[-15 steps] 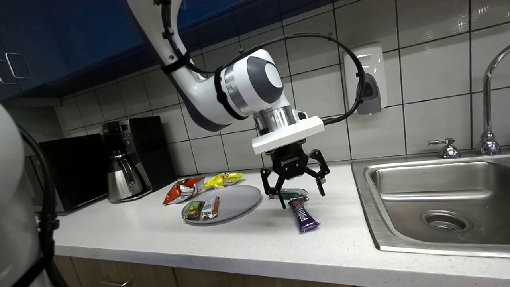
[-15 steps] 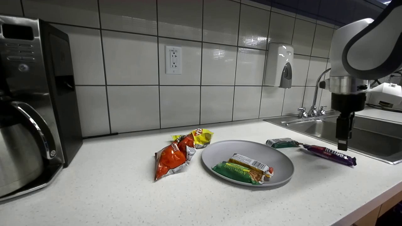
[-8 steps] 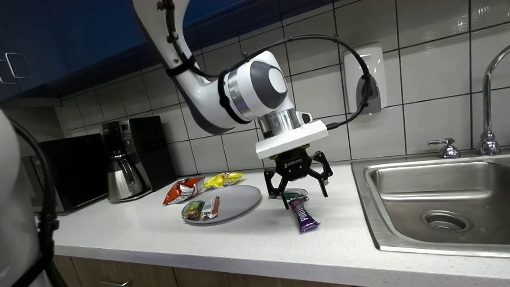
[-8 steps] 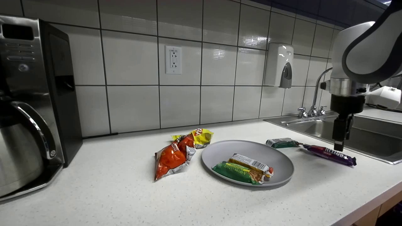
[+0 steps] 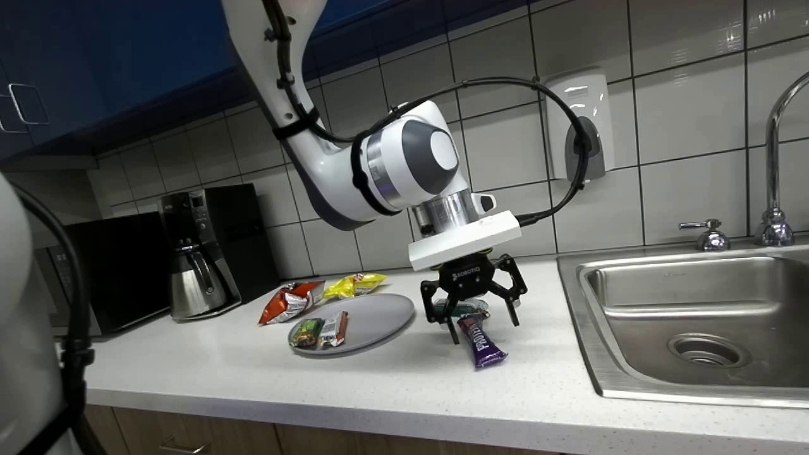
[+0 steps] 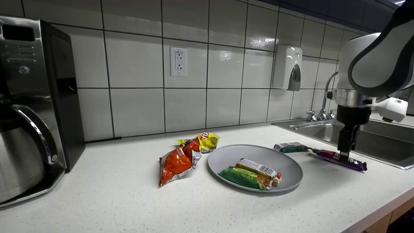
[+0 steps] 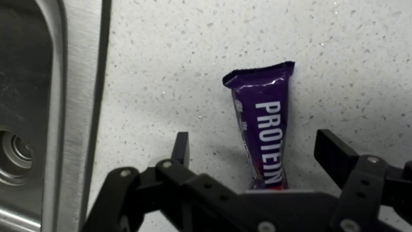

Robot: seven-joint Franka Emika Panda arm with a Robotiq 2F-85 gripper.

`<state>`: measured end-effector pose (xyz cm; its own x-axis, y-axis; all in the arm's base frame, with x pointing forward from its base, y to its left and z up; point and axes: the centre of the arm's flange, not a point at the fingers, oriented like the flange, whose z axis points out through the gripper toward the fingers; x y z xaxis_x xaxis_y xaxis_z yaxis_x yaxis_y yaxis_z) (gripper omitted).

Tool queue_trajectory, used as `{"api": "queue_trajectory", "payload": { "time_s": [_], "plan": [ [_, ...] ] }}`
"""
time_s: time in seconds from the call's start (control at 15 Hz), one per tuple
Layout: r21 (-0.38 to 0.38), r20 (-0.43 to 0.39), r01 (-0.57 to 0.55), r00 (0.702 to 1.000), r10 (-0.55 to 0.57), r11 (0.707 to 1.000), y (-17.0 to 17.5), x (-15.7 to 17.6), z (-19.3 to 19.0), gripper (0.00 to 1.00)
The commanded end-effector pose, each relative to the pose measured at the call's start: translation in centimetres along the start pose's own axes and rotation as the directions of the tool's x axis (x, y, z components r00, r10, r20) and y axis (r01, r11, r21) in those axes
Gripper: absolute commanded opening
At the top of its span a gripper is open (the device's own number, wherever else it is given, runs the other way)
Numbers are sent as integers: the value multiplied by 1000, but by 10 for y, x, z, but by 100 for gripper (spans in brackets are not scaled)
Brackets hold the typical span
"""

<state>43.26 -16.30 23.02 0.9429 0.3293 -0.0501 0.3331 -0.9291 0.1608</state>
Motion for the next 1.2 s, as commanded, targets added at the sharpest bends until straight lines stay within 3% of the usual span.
{"api": "queue_trajectory", "payload": {
  "time_s": [0.0, 0.2, 0.27, 0.4, 0.93, 1.13],
  "plan": [
    [3, -21, -6, 1000, 7, 1000, 2, 13, 6, 100],
    [11, -20, -7, 1000, 7, 1000, -3, 19, 6, 100],
    [10, -18, -6, 1000, 6, 1000, -4, 20, 6, 75],
    [15, -15, -3, 1000, 3, 1000, -6, 20, 4, 66],
    [24, -17, -17, 1000, 18, 1000, -4, 17, -1, 3],
    [26, -16, -25, 1000, 26, 999, -5, 16, -10, 4]
  ]
}}
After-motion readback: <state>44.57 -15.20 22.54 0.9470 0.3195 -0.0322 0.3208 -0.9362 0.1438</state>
